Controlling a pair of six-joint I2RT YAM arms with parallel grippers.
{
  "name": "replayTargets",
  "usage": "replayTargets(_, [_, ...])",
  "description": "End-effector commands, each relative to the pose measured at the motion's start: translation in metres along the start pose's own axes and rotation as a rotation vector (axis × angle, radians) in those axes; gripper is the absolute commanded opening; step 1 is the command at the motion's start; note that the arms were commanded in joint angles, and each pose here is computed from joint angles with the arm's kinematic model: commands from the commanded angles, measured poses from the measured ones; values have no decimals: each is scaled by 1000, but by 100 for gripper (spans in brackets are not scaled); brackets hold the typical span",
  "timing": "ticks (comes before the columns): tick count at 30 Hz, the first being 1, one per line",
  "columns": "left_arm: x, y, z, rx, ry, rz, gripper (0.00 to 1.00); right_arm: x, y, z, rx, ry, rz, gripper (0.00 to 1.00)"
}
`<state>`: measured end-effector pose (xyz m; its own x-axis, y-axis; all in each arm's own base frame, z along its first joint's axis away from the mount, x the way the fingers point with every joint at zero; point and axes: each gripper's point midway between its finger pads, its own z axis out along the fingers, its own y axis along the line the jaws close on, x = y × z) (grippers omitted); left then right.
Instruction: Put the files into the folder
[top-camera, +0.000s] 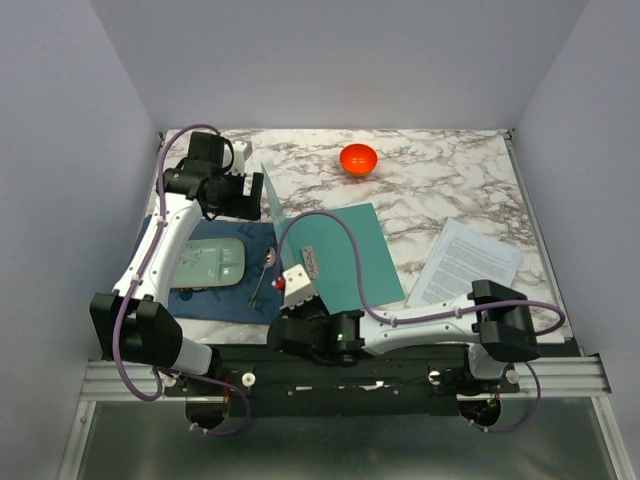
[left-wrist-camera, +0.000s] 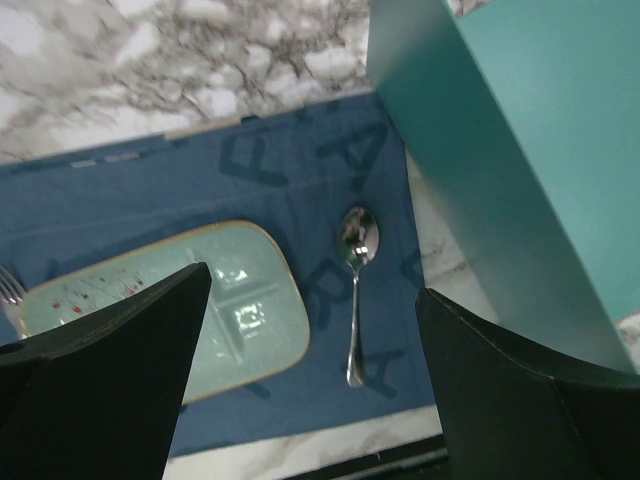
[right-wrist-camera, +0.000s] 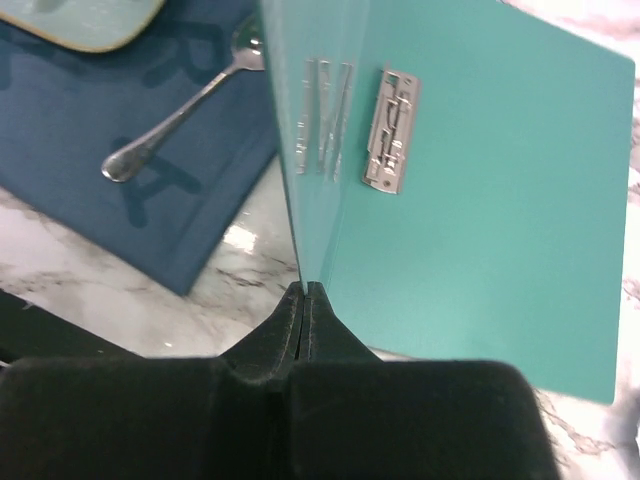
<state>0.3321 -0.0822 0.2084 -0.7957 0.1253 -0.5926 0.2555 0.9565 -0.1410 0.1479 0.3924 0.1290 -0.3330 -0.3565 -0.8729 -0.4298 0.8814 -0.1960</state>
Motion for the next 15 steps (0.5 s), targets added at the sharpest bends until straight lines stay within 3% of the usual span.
replayTargets(1, [14,-23,-32,131,-6,-77,99,-11,19,-3,45,-57,-121,1])
replayTargets(5, [22,-7,-36,92,-11,-127,99,-4,23,-2,32,-42,-125,1])
replayTargets(10, [29,-6,-49,161,-42,-191,99,5,25,0,22,-24,-137,1])
replayTargets(15, [47,-11,-36,198,18,-226,99,3,34,3,8,-24,-133,0])
